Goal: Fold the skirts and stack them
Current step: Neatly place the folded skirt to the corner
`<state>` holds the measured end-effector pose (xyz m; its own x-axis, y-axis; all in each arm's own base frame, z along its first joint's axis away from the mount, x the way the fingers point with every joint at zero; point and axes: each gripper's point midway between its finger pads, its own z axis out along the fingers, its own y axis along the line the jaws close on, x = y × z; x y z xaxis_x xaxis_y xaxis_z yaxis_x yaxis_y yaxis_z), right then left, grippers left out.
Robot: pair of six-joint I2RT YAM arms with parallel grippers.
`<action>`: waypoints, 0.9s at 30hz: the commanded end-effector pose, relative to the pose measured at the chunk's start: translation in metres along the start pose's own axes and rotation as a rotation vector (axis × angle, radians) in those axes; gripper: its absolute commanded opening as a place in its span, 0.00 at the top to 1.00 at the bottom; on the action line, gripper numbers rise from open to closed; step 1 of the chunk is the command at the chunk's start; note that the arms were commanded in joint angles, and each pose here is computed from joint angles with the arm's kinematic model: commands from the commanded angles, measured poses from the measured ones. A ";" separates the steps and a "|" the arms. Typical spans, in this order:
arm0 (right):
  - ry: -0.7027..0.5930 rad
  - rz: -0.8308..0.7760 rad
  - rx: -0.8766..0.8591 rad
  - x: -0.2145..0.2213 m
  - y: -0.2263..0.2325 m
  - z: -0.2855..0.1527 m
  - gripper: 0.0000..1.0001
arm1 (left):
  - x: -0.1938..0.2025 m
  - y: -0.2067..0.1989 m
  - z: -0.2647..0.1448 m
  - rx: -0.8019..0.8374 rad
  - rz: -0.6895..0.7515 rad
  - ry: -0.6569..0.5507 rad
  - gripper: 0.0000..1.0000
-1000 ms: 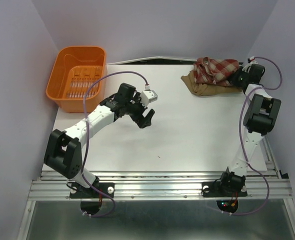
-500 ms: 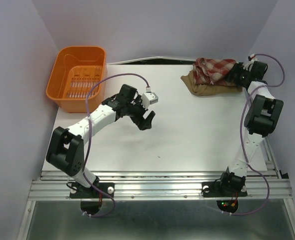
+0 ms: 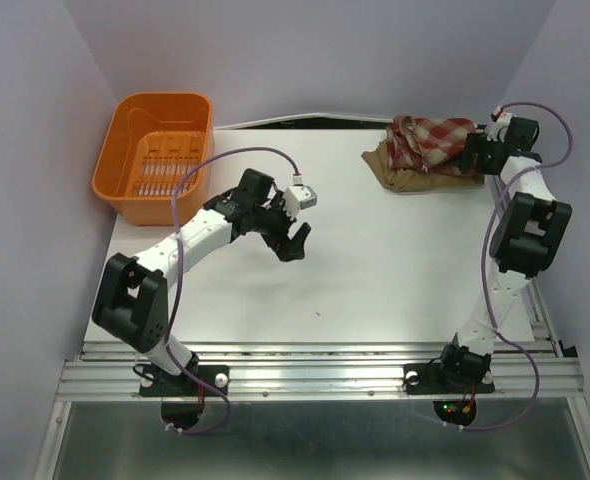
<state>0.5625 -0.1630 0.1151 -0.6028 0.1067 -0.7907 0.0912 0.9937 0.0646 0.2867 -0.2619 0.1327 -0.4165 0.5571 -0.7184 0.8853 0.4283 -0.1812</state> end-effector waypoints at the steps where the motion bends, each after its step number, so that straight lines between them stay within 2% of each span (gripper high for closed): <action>1: -0.055 -0.185 -0.018 -0.045 0.006 -0.058 0.07 | -0.010 -0.008 -0.005 0.036 0.014 -0.029 0.01; 3: -0.073 -0.271 -0.073 -0.048 0.021 -0.070 0.07 | -0.008 -0.009 -0.005 0.045 0.015 -0.025 0.01; 4: -0.085 -0.367 -0.133 -0.048 0.039 -0.076 0.06 | -0.006 -0.010 -0.004 0.048 0.013 -0.021 0.01; 6: -0.111 -0.464 -0.161 -0.049 0.058 -0.092 0.05 | -0.005 -0.011 -0.004 0.056 0.012 -0.017 0.01; 9: -0.177 -0.709 -0.180 -0.054 0.092 -0.102 0.05 | -0.005 -0.013 -0.003 0.070 0.008 -0.014 0.01; 12: -0.202 -0.860 -0.204 -0.048 0.124 -0.101 0.06 | -0.006 -0.014 -0.003 0.081 0.008 -0.015 0.01; 17: -0.145 -1.095 -0.224 -0.029 0.136 -0.082 0.09 | -0.007 -0.016 -0.004 0.085 0.007 -0.018 0.01; 24: -0.062 -1.191 -0.258 -0.015 0.134 -0.058 0.10 | -0.007 -0.015 -0.002 0.087 0.005 -0.020 0.01; 27: -0.055 -1.209 -0.246 -0.014 0.131 -0.048 0.16 | -0.005 -0.015 -0.001 0.086 0.004 -0.016 0.01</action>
<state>0.5302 -0.0264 0.1384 -0.2261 -0.8364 -0.4992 -0.6808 0.5022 -0.5331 0.2743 -0.2655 0.1309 -0.4342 0.5572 -0.7078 0.8895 0.3895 -0.2390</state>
